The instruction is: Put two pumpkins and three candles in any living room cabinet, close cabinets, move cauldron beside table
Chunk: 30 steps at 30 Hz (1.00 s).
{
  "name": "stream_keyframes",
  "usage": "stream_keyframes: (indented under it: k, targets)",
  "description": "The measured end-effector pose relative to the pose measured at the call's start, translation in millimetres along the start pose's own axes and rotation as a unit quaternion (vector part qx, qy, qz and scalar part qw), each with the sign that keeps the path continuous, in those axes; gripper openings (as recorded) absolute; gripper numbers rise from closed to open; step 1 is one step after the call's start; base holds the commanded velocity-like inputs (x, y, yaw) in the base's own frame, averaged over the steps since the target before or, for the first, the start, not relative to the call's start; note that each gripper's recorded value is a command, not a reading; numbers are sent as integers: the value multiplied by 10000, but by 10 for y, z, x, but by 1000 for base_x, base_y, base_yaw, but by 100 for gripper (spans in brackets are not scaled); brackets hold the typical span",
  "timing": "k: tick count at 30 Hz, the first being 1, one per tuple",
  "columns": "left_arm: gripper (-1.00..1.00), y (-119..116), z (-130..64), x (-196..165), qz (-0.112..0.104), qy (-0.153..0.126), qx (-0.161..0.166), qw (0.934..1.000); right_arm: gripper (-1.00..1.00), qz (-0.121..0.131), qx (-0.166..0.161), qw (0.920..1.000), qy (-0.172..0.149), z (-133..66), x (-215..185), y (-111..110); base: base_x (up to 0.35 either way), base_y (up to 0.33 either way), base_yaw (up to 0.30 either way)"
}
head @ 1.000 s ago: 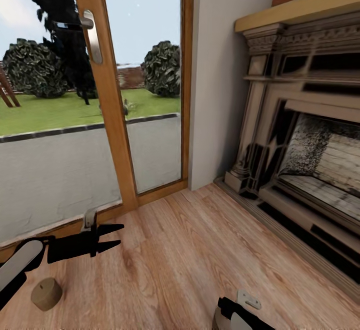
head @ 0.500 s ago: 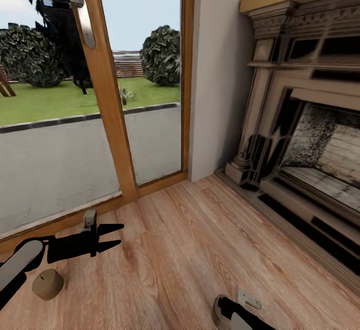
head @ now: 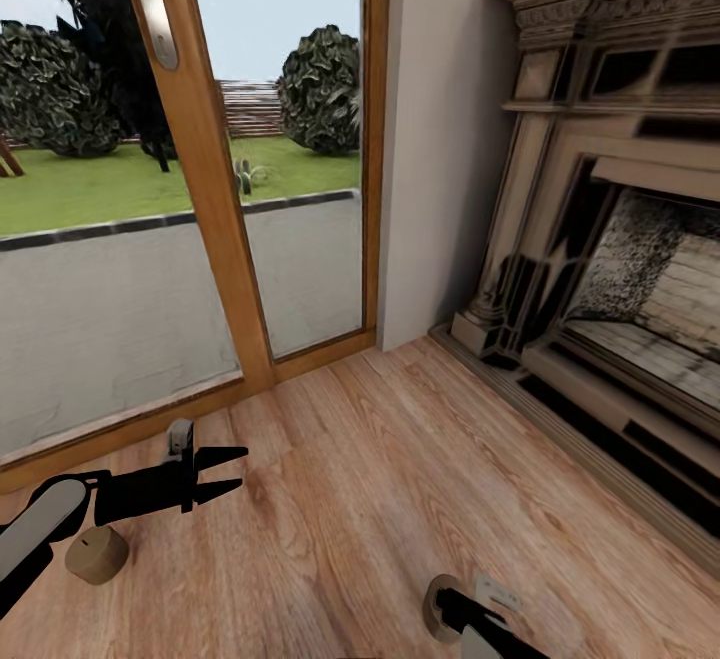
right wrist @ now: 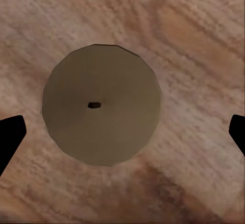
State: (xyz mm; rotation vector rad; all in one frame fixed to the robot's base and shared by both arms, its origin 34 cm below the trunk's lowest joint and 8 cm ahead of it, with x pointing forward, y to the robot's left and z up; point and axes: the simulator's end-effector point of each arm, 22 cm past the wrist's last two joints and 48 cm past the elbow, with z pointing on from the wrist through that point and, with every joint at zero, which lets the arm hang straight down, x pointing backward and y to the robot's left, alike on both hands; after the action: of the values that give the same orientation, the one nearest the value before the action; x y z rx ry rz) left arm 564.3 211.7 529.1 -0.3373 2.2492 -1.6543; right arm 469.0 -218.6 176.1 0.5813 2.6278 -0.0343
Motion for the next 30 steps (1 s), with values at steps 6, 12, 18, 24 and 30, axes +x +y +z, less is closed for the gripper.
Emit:
stream_keyframes:
  k: [6, 12, 18, 24, 30]
  targets:
    - [100, -4, 1, 0, 4, 0, 4, 10000, 100, -365, -81, 9993, -17, -7, 20, 51, 0, 0, 0]
    - [100, -2, 4, 4, 3, 4, 2, 10000, 100, -389, -83, 9992, -9, -7, 27, 51, 0, 0, 0]
    - [100, -3, 7, 11, 6, 14, 0, 10000, 100, -389, -74, 9992, -5, -8, 29, 46, 120, 15, 0]
    - [100, 4, 4, 10, -1, 12, -8, 10000, 100, -389, -72, 9992, -4, -9, 29, 45, 133, 68, 0]
    - [100, 7, 5, 9, -4, 12, -7, 10000, 100, -390, -70, 9992, -4, -7, 30, 44, 45, 24, 0]
